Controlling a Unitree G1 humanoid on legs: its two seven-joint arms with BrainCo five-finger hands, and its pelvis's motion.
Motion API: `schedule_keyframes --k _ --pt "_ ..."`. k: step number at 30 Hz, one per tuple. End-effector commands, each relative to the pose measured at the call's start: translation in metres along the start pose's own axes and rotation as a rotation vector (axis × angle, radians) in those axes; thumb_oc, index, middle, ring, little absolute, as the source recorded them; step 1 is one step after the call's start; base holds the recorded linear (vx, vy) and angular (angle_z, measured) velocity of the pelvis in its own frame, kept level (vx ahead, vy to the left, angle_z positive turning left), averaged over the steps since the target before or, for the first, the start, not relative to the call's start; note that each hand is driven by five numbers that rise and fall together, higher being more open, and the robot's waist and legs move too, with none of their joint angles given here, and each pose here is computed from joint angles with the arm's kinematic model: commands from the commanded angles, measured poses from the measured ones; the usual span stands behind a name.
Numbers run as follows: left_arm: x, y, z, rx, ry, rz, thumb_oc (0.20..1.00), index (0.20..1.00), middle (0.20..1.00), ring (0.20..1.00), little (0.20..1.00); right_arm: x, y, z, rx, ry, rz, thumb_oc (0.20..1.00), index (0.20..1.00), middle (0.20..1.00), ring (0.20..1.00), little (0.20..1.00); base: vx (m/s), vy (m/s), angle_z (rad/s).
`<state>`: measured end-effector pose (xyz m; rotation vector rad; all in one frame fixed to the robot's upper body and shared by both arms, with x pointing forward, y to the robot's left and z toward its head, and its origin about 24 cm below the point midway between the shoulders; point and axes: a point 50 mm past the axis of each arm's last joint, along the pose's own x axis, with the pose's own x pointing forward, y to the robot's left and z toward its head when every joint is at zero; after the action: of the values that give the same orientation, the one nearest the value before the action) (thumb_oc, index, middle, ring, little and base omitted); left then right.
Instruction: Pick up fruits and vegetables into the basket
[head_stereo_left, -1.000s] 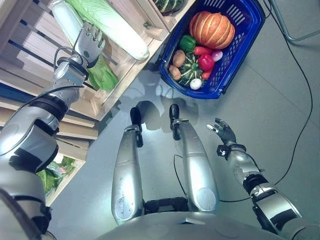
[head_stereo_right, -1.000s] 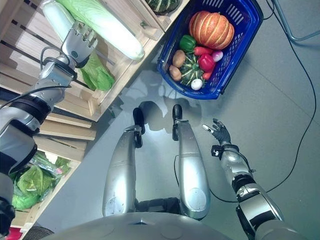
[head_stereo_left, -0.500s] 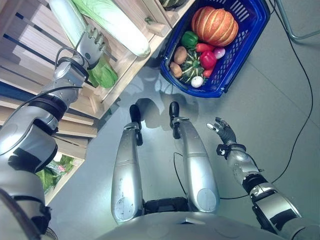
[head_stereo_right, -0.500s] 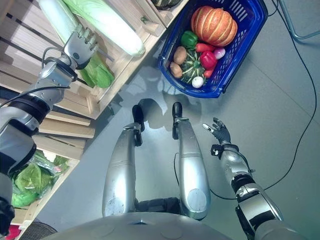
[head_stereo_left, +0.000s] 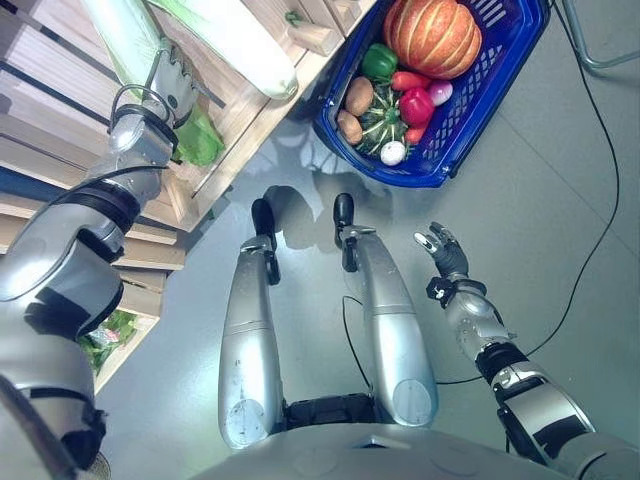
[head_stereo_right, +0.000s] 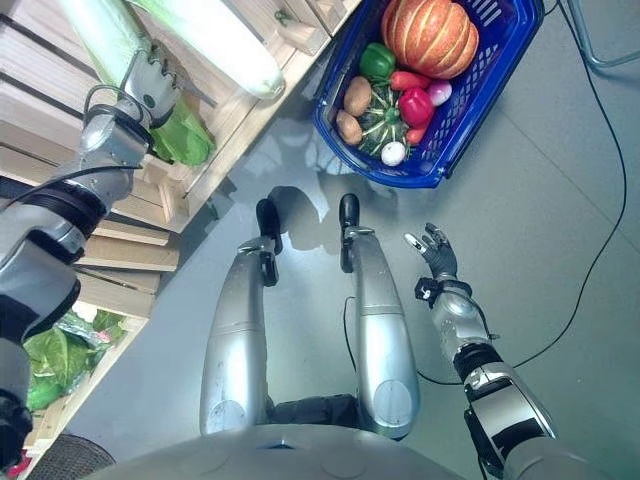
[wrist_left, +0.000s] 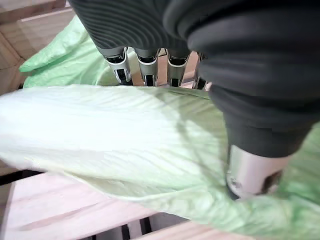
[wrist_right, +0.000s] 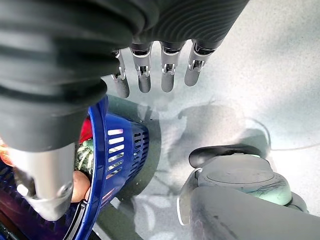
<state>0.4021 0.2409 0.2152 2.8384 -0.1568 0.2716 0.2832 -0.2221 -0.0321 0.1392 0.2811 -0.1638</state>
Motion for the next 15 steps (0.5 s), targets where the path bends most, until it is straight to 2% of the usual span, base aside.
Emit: schedule_keyframes --k 1,11,12,14,15 --pt "0.006 0.006 -0.03 0.024 0.152 0.01 0.2 0.2 0.2 0.2 0.2 -0.007 -0.011 -0.001 0.052 -0.028 -0.039 1.0 1.0 1.0 1.0 1.0 0.0 0.0 0.0" --pt "0.008 0.016 -0.038 -0.015 0.22 0.056 0.2 0.2 0.2 0.2 0.2 -0.009 -0.008 0.001 0.066 -0.047 -0.023 1.0 1.0 1.0 1.0 1.0 0.0 -0.003 0.02" --pt "0.005 0.01 -0.041 -0.11 0.285 0.052 0.2 0.2 0.2 0.2 0.2 -0.009 -0.007 0.0 0.069 -0.045 -0.023 1.0 1.0 1.0 1.0 1.0 0.0 0.0 0.0" --pt "0.005 0.008 -0.045 -0.133 0.31 0.056 0.2 0.2 0.2 0.2 0.2 -0.009 -0.007 0.0 0.07 -0.049 -0.021 1.0 1.0 1.0 1.0 1.0 0.0 0.0 0.0" --pt "-0.001 -0.005 -0.046 -0.28 0.406 0.051 0.2 0.2 0.2 0.2 0.2 -0.01 -0.005 -0.001 0.068 -0.047 -0.017 1.0 1.0 1.0 1.0 1.0 0.0 0.0 0.0"
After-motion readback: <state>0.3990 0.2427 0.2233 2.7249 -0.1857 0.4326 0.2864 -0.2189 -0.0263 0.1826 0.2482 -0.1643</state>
